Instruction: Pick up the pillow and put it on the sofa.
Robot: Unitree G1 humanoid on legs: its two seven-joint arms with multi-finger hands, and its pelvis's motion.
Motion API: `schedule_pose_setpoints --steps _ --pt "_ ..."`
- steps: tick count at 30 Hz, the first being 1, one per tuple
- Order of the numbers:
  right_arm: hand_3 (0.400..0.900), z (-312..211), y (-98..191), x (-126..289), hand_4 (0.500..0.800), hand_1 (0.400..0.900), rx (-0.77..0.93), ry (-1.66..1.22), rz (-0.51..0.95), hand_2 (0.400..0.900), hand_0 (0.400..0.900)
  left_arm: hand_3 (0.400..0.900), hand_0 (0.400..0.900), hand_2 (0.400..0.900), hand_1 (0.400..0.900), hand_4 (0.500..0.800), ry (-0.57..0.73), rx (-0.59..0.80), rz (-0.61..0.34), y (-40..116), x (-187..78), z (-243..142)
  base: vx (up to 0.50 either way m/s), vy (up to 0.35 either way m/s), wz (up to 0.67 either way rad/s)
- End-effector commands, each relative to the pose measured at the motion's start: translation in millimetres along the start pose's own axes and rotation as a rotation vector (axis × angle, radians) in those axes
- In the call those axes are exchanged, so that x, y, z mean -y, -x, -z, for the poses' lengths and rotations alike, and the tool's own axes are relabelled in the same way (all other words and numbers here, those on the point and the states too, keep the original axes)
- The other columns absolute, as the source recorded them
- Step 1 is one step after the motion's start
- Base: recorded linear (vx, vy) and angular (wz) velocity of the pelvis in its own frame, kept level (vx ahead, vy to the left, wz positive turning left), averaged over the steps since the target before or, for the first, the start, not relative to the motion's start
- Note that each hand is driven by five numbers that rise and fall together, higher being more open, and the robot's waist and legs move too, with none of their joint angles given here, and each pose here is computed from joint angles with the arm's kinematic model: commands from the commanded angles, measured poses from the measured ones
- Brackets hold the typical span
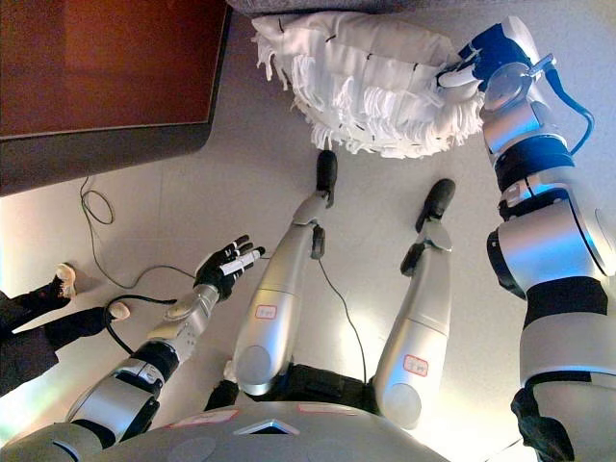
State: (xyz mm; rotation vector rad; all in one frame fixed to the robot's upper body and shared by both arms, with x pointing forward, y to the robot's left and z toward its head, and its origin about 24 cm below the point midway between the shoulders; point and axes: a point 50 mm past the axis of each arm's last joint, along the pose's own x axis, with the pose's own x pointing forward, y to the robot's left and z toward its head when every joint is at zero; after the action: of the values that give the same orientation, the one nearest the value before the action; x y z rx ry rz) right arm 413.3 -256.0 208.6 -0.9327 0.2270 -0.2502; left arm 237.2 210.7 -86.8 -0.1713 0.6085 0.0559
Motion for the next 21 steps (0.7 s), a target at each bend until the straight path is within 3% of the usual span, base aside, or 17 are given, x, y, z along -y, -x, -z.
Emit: schedule_pose_setpoints --steps 1,8,21 --pt "0.400 -54.3 10.8 62.9 0.500 0.400 0.230 0.024 0.153 0.400 0.400 0.900 0.900 0.900 0.900 0.800 0.058 -0.058 -0.021 16.0 -3.1 32.7 0.000 0.000 0.00" --pt "0.400 -52.7 10.9 45.3 0.500 0.400 0.275 0.023 0.035 0.400 0.400 0.900 0.900 0.900 0.900 0.800 0.031 -0.080 -0.051 16.3 -10.8 32.6 0.000 -0.031 0.02" --pt "0.400 -21.2 23.6 -4.1 0.500 0.400 0.351 -0.047 -0.297 0.400 0.400 0.900 0.900 0.900 0.900 0.800 -0.084 -0.245 -0.157 27.8 -57.6 42.6 0.061 -0.115 0.03"
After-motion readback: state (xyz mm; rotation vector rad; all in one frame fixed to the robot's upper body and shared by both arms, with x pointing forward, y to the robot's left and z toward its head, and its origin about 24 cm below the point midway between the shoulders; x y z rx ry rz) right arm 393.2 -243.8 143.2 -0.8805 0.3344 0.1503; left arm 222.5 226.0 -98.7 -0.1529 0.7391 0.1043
